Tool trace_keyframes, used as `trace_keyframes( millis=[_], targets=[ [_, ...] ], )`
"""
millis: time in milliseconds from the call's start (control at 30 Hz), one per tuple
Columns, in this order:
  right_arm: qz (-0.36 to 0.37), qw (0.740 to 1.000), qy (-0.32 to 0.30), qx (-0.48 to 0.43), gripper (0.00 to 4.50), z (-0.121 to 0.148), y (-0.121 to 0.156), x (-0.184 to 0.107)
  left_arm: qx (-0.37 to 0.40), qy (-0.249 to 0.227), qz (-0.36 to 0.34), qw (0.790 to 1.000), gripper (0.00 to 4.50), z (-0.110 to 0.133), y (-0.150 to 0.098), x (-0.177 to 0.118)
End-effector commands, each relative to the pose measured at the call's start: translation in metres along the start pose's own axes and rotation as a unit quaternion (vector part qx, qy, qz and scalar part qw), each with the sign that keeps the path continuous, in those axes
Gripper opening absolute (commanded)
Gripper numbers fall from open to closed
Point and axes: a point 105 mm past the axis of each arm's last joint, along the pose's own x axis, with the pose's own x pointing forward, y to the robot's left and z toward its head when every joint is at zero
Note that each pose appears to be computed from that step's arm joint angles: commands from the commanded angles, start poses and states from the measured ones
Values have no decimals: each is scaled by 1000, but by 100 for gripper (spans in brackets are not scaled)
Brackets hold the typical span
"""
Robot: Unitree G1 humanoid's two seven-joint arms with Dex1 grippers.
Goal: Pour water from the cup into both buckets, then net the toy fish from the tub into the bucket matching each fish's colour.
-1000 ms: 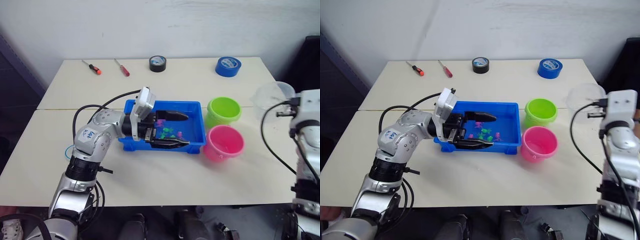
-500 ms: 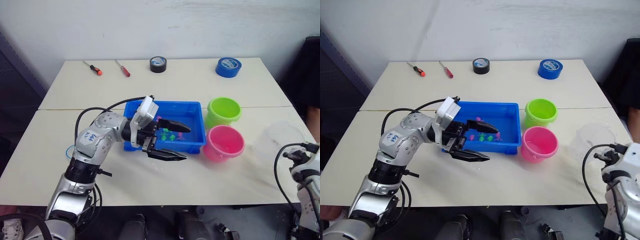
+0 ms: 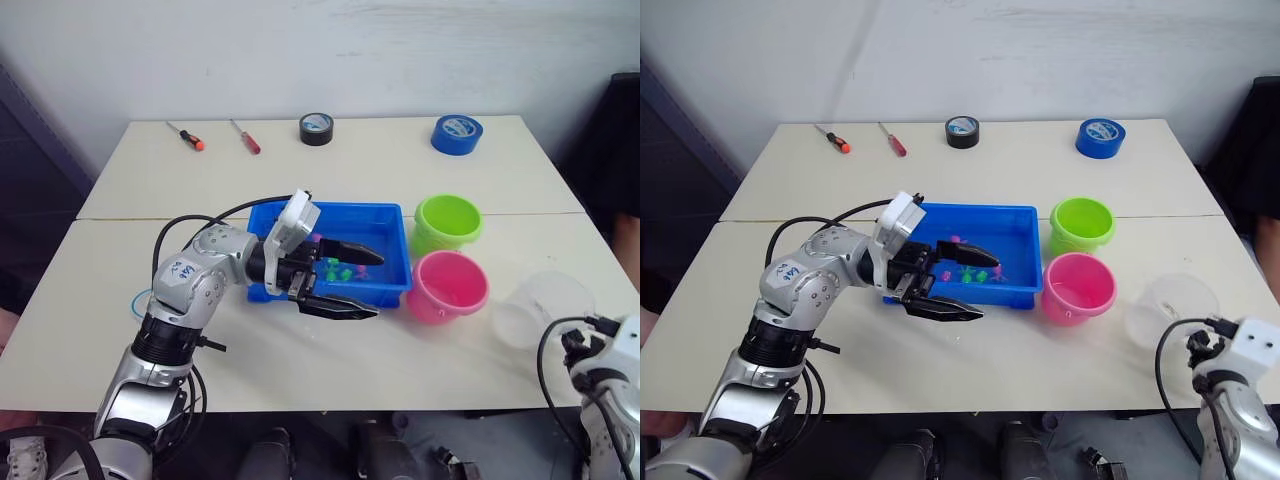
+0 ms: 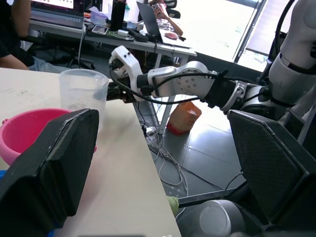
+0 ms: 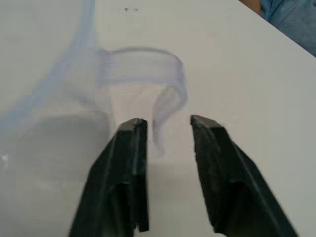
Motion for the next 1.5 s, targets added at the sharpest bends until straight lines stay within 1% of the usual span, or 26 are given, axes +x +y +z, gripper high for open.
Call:
trace_keyframes(
  millis=[33,100,167,233,300,333,400,433,500,533,567,600,700,800,833,867,900,1000,1067,1100,1167,1233,1333,1367,1433,1500],
  targets=[
    [-8,999,-35,-20,354,18,-6,-20,26,-6,-25,999,450,15,-9,0],
    [-8,999,-38,-26,443,21,-8,-31,25,-5,-27,999,450,14,-10,-1],
    [-9,998,-42,-39,447,26,-11,-42,9,-4,-25,1000,450,13,-9,-2],
    [-3,996,-52,-75,447,35,-13,-55,-12,-11,-19,1000,450,13,-7,-2],
    [25,992,-85,-86,447,60,-11,-69,-1,-23,-2,1000,450,13,-4,-2],
    [38,991,-95,-91,447,68,-8,-72,5,-25,4,1000,450,12,-3,-3],
    [128,977,-134,-103,447,94,18,-82,14,-19,25,999,450,7,-1,-8],
    [159,971,-144,-103,447,102,27,-86,14,-17,30,999,450,5,-1,-10],
    [266,942,-163,-126,447,123,60,-95,12,-10,73,997,450,-1,5,-23],
    [332,918,-168,-139,447,132,82,-102,11,-4,106,994,450,-5,9,-33],
    [383,896,-168,-149,447,136,99,-108,7,1,128,992,450,-8,10,-41],
    [444,866,-169,-159,447,140,121,-116,-2,7,154,988,450,-12,9,-53],
    [541,805,-168,-174,447,146,158,-128,-15,31,216,976,450,-25,-1,-81],
    [610,756,-164,-173,447,149,184,-136,-33,50,289,956,450,-37,-12,-115],
    [638,729,-162,-185,447,148,196,-139,-43,54,333,940,450,-42,-20,-135],
    [658,710,-159,-193,447,147,205,-141,-51,60,367,927,450,-47,-28,-151],
    [670,698,-156,-198,447,146,210,-142,-55,65,388,918,450,-50,-33,-160],
    [714,652,-156,-202,447,146,226,-146,-74,110,451,883,450,-70,-62,-194],
    [742,619,-150,-210,447,142,234,-150,-91,130,505,849,450,-80,-86,-221],
    [749,608,-149,-214,447,141,237,-151,-97,137,520,837,450,-83,-96,-229],
    [756,595,-152,-226,447,137,243,-149,-114,155,540,820,450,-91,-118,-239],
    [753,591,-166,-236,447,135,250,-145,-131,188,557,798,450,-103,-145,-245],
    [756,587,-168,-235,447,133,254,-144,-143,219,564,783,450,-111,-165,-249],
    [761,584,-164,-231,447,132,255,-145,-147,224,568,778,450,-112,-168,-254],
    [770,575,-154,-230,447,128,257,-147,-145,237,573,772,450,-111,-163,-266],
    [771,570,-154,-238,447,125,257,-150,-135,245,563,778,450,-106,-144,-275]
  ],
)
